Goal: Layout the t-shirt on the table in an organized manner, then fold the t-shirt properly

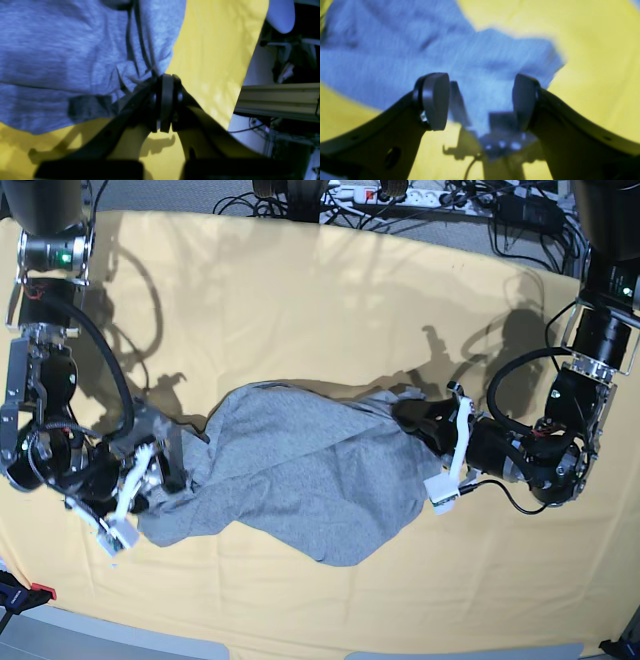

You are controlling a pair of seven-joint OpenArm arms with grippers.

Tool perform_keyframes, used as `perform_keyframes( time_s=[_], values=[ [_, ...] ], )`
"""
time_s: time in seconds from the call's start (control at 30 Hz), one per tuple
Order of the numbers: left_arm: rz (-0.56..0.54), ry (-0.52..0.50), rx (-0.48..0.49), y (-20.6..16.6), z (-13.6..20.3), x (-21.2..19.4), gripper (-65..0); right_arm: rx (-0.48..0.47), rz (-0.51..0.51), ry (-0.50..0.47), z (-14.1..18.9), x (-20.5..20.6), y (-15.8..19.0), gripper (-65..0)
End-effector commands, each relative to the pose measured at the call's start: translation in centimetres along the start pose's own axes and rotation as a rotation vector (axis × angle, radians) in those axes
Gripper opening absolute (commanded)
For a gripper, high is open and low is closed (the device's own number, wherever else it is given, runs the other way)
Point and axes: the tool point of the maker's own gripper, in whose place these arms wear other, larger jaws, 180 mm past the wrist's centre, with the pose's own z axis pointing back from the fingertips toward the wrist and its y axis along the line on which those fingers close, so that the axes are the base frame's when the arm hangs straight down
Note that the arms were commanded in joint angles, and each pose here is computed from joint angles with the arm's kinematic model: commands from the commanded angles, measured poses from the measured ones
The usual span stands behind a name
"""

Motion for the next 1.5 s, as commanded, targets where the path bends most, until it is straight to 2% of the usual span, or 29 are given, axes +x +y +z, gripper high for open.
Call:
perform_keyframes(
  time_s=[0.0, 0.2, 0.27, 0.47, 0.63, 0.7, 0.83, 0.87, 1.03, 1.2, 1.33, 1.47],
  values=[
    [-0.033, -0.050, 0.017, 0.1, 1.4, 1.8, -65.0, 0.002, 0.013, -0.049, 1.0, 1.0, -0.4, -23.0],
    [-0.033, -0.056, 0.021, 0.2, 1.6, 1.9, -65.0, 0.078, 0.008, -0.025, 0.6, -2.9, 1.3, -23.0],
    [-0.033, -0.056, 0.022, 0.2, 1.6, 1.9, -65.0, 0.094, 0.006, -0.049, 0.3, -3.4, 2.0, -23.0],
    [-0.034, -0.057, 0.021, 0.2, 1.6, 2.0, -65.0, -0.005, 0.022, -0.108, -1.1, -4.1, 1.8, -23.0],
    [-0.034, -0.056, 0.021, 0.2, 1.6, 1.9, -65.0, -0.003, -0.003, -0.184, -1.5, -2.5, 2.3, -23.7],
    [-0.033, -0.057, 0.021, 0.2, 1.6, 1.9, -65.0, -0.023, -0.001, -0.201, -1.7, -2.2, 2.2, -30.8],
    [-0.034, -0.057, 0.021, 0.2, 1.6, 2.0, -65.0, -0.079, 0.004, -0.171, -2.2, -2.6, 1.7, -63.4],
    [-0.034, -0.057, 0.021, 0.2, 1.6, 2.0, -65.0, -0.092, 0.013, -0.158, -2.2, -2.9, 1.4, -65.0],
    [-0.034, -0.057, 0.021, 0.2, 1.6, 2.0, -65.0, -0.154, 0.057, -0.121, -1.8, -2.6, 0.0, -65.0],
    [-0.030, -0.052, 0.028, 0.3, 1.8, 1.7, -65.0, -0.211, 0.106, -0.080, 0.1, -1.5, -1.6, -65.0],
    [-0.028, -0.049, 0.034, 0.5, 2.1, 1.6, -65.0, -0.185, 0.163, -0.065, 2.2, -1.0, -0.5, -65.0],
    [-0.025, -0.066, 0.018, 0.2, 2.2, 1.9, -65.0, -0.169, 0.299, -0.037, 4.5, -1.4, 0.8, -65.0]
  ],
)
